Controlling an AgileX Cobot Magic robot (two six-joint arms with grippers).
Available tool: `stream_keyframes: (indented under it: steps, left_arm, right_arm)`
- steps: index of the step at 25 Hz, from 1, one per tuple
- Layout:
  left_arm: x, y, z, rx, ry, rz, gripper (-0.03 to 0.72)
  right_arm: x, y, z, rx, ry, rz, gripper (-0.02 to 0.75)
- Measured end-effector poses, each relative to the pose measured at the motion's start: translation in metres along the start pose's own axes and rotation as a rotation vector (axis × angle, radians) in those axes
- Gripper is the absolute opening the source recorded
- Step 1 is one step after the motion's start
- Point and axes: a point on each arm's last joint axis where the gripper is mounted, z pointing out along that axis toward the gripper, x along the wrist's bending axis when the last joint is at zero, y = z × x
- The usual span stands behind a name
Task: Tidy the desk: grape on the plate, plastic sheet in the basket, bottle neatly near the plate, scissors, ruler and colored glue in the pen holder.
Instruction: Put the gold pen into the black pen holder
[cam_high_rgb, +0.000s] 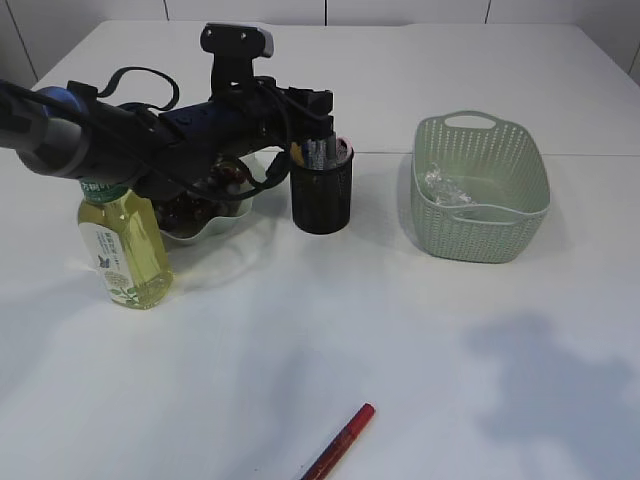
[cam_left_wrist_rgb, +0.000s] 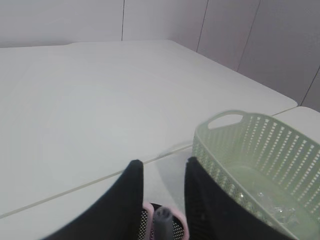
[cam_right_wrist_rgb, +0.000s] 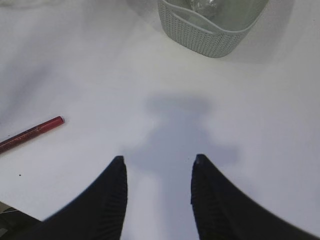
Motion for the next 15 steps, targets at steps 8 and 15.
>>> stream_keyframes:
  steps: [8,15]
  left_arm:
    - [0.001,0.005,-0.004,0.071,0.042,0.013,0.222]
    - [-0.020,0.043,-0.022,0.156,0.086,0.037,0.223]
  right_arm:
    - [0.000,0.000,0.000,0.000,0.000,0.000,0.344]
    - [0.000,0.002,0.000,-0.027,0.005,0.000,0.345]
